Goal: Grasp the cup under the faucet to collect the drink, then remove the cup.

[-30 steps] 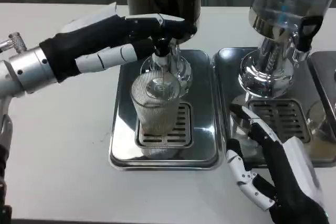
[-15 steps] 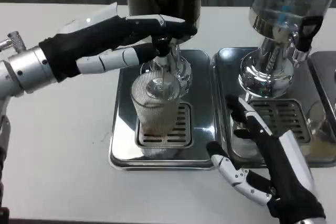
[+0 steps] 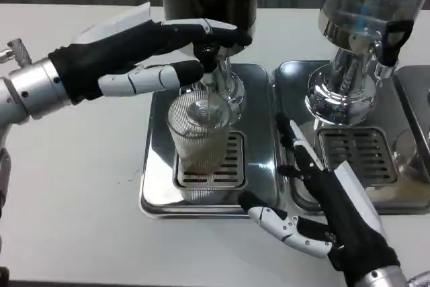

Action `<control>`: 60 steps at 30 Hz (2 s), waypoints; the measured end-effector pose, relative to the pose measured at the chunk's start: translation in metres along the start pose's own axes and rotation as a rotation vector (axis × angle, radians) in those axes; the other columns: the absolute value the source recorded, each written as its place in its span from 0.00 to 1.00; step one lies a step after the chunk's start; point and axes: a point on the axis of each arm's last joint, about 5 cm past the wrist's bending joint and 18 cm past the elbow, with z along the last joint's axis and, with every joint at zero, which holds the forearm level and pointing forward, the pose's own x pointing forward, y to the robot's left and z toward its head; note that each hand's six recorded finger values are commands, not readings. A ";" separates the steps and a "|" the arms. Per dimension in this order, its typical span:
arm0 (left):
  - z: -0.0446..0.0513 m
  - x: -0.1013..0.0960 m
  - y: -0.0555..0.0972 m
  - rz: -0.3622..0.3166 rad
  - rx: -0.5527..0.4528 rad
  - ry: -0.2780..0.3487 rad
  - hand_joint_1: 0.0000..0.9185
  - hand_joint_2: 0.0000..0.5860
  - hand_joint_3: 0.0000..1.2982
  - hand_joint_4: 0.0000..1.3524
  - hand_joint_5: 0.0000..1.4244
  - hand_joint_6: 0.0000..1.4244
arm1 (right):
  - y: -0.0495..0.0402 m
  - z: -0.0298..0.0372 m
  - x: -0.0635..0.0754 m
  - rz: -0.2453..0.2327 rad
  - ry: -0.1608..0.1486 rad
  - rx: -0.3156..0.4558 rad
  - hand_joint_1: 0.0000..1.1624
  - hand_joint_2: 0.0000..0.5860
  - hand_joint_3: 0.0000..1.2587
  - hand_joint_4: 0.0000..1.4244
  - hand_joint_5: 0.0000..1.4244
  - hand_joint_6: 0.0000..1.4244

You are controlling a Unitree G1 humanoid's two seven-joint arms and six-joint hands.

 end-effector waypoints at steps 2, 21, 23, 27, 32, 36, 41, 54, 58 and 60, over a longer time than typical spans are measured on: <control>0.0003 0.000 0.000 -0.001 0.008 0.001 0.00 0.26 0.18 0.11 0.10 0.06 | -0.0002 0.0012 0.001 0.005 0.001 0.000 0.56 0.37 0.00 0.00 0.00 0.13; 0.0018 0.000 -0.002 0.010 0.054 -0.002 0.00 0.26 0.18 0.11 0.11 0.06 | 0.0009 0.0091 0.020 0.087 -0.008 -0.007 0.53 0.35 0.00 0.00 0.00 0.05; 0.0017 -0.001 -0.002 0.010 0.057 -0.002 0.00 0.26 0.18 0.11 0.11 0.07 | 0.0014 0.0095 0.021 0.091 -0.010 -0.009 0.52 0.34 0.00 0.00 0.00 0.05; 0.0018 -0.001 -0.002 0.010 0.059 -0.003 0.00 0.27 0.18 0.11 0.11 0.07 | 0.0030 0.0079 0.026 0.106 0.007 -0.021 0.52 0.33 0.00 0.00 0.00 0.04; 0.0026 -0.001 -0.002 0.010 0.076 -0.005 0.00 0.27 0.18 0.11 0.11 0.07 | 0.0045 0.0070 0.027 0.115 0.019 -0.028 0.51 0.32 0.00 0.00 0.00 0.02; 0.0036 -0.001 -0.003 0.009 0.095 -0.004 0.00 0.27 0.18 0.11 0.11 0.07 | 0.0044 0.0080 0.030 0.112 0.010 -0.036 0.50 0.30 0.00 0.00 0.00 0.02; 0.0045 -0.001 -0.003 0.010 0.114 -0.003 0.00 0.27 0.18 0.12 0.11 0.07 | 0.0046 0.0072 0.032 0.114 0.013 -0.047 0.50 0.30 0.00 0.00 0.00 0.02; 0.0067 -0.001 -0.003 0.010 0.166 -0.001 0.00 0.27 0.18 0.12 0.11 0.08 | 0.0058 0.0068 0.036 0.115 0.019 -0.044 0.48 0.30 0.00 0.00 0.00 0.00; 0.0067 -0.001 -0.003 0.011 0.167 -0.001 0.00 0.27 0.18 0.12 0.11 0.08 | 0.0068 0.0066 0.038 0.120 0.018 -0.042 0.48 0.30 0.00 0.00 0.00 0.00; 0.0067 -0.001 -0.003 0.011 0.167 0.000 0.00 0.27 0.18 0.12 0.11 0.08 | 0.0077 0.0064 0.038 0.120 0.019 -0.041 0.48 0.30 0.00 0.00 0.00 0.00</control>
